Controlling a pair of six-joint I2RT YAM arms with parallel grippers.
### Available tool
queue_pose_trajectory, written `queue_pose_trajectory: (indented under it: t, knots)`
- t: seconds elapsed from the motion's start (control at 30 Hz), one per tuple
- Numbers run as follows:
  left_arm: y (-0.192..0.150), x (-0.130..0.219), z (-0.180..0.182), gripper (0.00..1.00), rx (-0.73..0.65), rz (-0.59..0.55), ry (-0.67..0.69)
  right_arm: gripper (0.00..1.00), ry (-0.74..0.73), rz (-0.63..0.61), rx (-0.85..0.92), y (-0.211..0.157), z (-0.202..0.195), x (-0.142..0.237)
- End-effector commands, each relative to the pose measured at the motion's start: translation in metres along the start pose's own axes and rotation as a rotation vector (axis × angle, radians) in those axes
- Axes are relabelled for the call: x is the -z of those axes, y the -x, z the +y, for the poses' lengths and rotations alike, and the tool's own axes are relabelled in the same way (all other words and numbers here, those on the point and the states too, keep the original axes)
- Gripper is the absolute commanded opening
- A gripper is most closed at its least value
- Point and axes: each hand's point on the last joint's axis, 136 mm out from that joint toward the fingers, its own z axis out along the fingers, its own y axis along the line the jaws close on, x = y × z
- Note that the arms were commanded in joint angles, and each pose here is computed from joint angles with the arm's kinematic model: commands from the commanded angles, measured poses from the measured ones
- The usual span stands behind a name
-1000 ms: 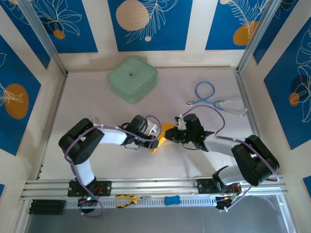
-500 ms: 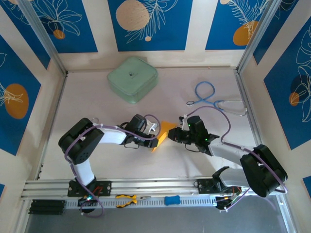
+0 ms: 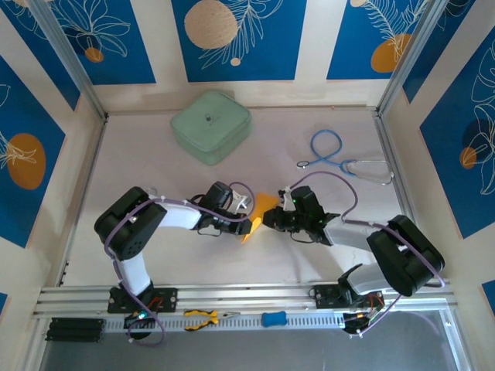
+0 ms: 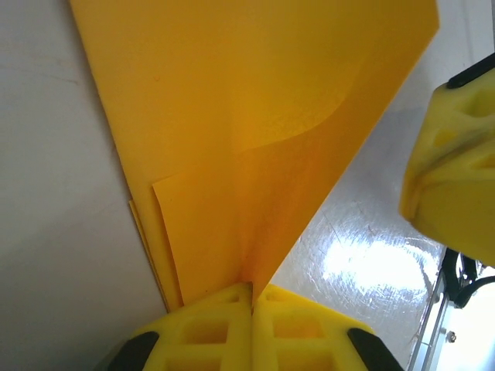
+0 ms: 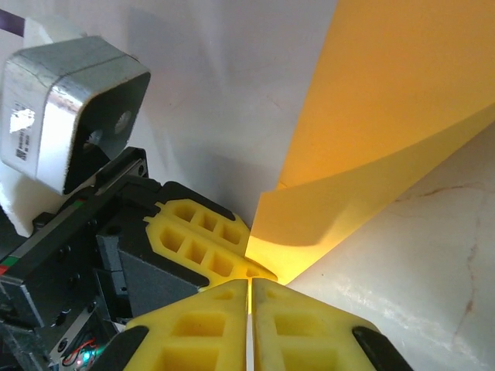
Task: Fold a paper plane with a square sheet of paper (pick it up from the middle)
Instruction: Fold the wing for the fifth time at the center of the table.
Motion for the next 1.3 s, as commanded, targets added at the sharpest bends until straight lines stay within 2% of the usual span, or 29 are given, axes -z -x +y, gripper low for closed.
queue_pose_trajectory:
  t: [0.0, 0.33, 0.67, 0.93, 1.27]
  knots:
    - [-0.005, -0.003, 0.009, 0.0, 0.036, 0.019, -0.001, 0.11, 0.05, 0.013, 0.027, 0.004, 0.014, -0.006]
    - [-0.006, -0.001, 0.007, 0.0, 0.058, 0.007, -0.028, 0.11, 0.067, 0.025, 0.001, 0.009, 0.01, -0.017]
    - [-0.003, 0.002, 0.006, 0.0, 0.085, -0.015, -0.079, 0.11, 0.097, 0.011, -0.023, 0.013, 0.008, -0.014]
    - [-0.003, 0.003, 0.012, 0.0, 0.136, -0.022, -0.08, 0.1, 0.136, 0.068, 0.006, 0.012, 0.015, -0.022]
    - [-0.004, 0.004, 0.017, 0.0, 0.174, -0.022, -0.071, 0.1, 0.143, 0.072, -0.006, 0.021, 0.011, -0.031]
